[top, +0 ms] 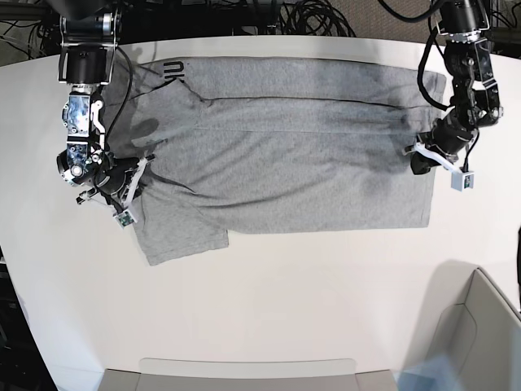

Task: Fold the T-shirt properly
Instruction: 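Move both grippers to the hem corners of the shirt and grasp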

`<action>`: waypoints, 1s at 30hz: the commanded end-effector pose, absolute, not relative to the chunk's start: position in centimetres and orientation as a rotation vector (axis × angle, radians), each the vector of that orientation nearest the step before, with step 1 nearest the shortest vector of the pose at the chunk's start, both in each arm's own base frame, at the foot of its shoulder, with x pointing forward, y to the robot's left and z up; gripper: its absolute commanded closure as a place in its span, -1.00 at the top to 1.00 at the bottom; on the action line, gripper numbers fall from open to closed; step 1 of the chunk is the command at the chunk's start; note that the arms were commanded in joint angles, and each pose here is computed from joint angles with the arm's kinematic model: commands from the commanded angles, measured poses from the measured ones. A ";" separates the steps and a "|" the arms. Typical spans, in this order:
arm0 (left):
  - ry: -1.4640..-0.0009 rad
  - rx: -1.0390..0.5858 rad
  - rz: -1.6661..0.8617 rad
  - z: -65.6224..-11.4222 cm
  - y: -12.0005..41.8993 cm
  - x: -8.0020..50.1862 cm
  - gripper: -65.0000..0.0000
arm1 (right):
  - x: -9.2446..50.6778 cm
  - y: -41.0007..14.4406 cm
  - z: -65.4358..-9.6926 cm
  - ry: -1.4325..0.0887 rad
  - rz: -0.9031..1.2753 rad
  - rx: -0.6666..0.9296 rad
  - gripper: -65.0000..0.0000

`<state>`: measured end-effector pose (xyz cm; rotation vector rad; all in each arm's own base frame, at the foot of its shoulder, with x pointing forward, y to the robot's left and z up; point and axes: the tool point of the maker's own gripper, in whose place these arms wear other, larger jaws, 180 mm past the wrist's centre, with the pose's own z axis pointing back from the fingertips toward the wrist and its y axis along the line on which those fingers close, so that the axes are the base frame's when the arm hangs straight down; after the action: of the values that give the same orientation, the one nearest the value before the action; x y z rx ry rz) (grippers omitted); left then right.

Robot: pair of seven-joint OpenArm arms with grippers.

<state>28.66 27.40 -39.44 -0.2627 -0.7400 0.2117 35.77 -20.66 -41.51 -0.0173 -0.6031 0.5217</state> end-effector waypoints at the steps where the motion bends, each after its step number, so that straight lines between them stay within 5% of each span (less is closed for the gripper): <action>1: -0.796 -0.260 0.200 -37.9 27.8 29.7 -1.00 | 36.7 -21.1 -39.7 -0.632 0.542 -0.054 -1.00; 4: -0.796 -0.260 0.200 -37.9 27.8 29.7 -1.00 | 38.3 -20.5 -37.1 -0.689 0.552 -0.078 -0.94; 12: -0.796 -0.260 0.198 -37.9 27.8 29.7 -1.00 | 45.3 -21.1 -32.0 -0.829 0.513 -0.070 -0.07; 30: -0.797 -0.261 0.200 -37.9 27.8 29.7 -1.00 | 47.7 -21.0 -40.4 -0.754 0.262 0.225 -0.07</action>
<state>28.76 27.38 -39.39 -0.2646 -0.7475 0.2153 47.03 -21.39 -41.27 0.2241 -0.7487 0.2422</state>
